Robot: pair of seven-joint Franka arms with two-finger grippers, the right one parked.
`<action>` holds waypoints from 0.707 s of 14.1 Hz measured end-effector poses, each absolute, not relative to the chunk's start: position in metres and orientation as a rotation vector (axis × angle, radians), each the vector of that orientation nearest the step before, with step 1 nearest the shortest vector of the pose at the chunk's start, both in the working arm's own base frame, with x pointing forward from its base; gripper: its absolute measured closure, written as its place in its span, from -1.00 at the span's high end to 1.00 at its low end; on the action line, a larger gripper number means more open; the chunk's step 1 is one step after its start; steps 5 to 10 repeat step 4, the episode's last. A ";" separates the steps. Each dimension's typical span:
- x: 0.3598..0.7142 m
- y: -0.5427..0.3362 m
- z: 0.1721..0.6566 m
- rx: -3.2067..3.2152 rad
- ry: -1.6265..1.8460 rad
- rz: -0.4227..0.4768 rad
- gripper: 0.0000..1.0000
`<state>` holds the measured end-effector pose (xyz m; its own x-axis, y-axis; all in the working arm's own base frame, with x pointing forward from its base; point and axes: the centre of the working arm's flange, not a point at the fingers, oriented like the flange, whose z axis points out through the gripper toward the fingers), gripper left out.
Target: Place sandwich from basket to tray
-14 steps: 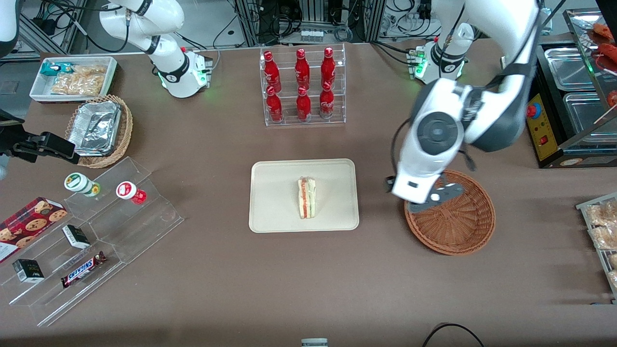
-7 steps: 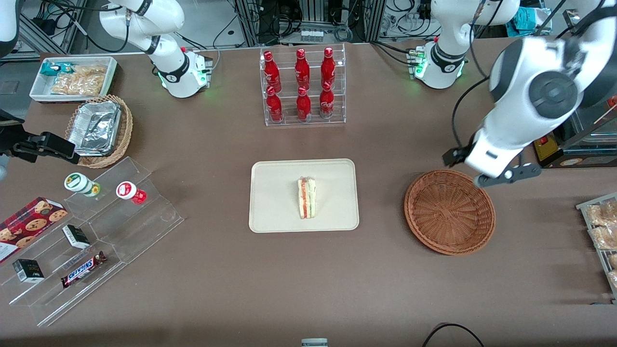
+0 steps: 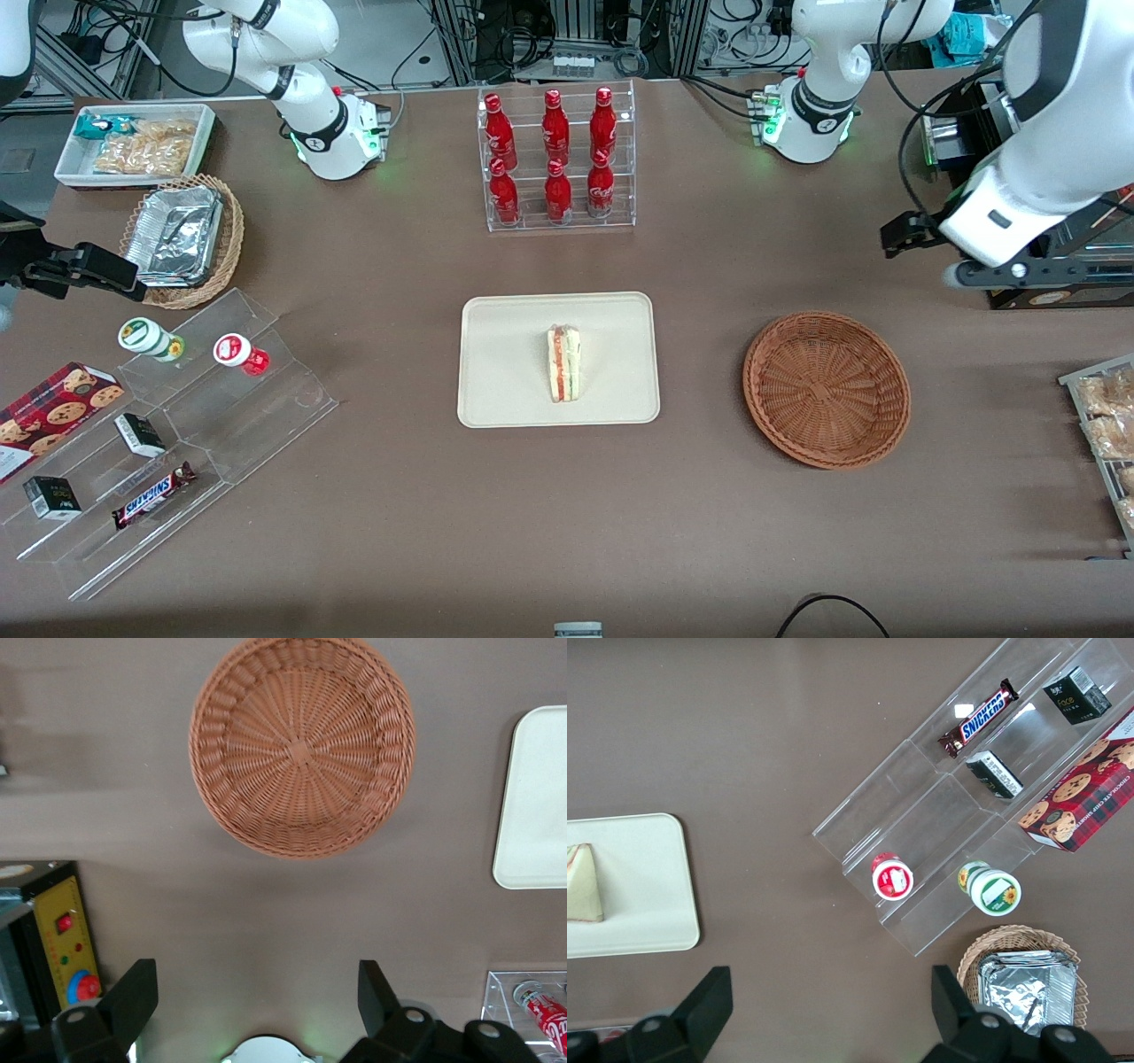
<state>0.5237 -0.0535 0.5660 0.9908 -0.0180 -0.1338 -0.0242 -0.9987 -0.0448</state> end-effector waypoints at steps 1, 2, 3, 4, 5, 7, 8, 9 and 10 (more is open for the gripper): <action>0.525 -0.048 0.574 -3.092 0.028 0.183 1.00; 0.526 -0.044 0.581 -3.095 0.022 0.161 1.00; 0.527 -0.043 0.585 -3.098 0.019 0.138 1.00; 0.530 -0.041 0.588 -3.101 0.013 0.112 1.00; 0.530 -0.041 0.588 -3.101 0.013 0.112 1.00; 0.530 -0.041 0.588 -3.101 0.013 0.112 1.00; 0.530 -0.041 0.588 -3.101 0.013 0.112 1.00; 0.530 -0.041 0.588 -3.101 0.013 0.112 1.00; 0.530 -0.041 0.588 -3.101 0.013 0.112 1.00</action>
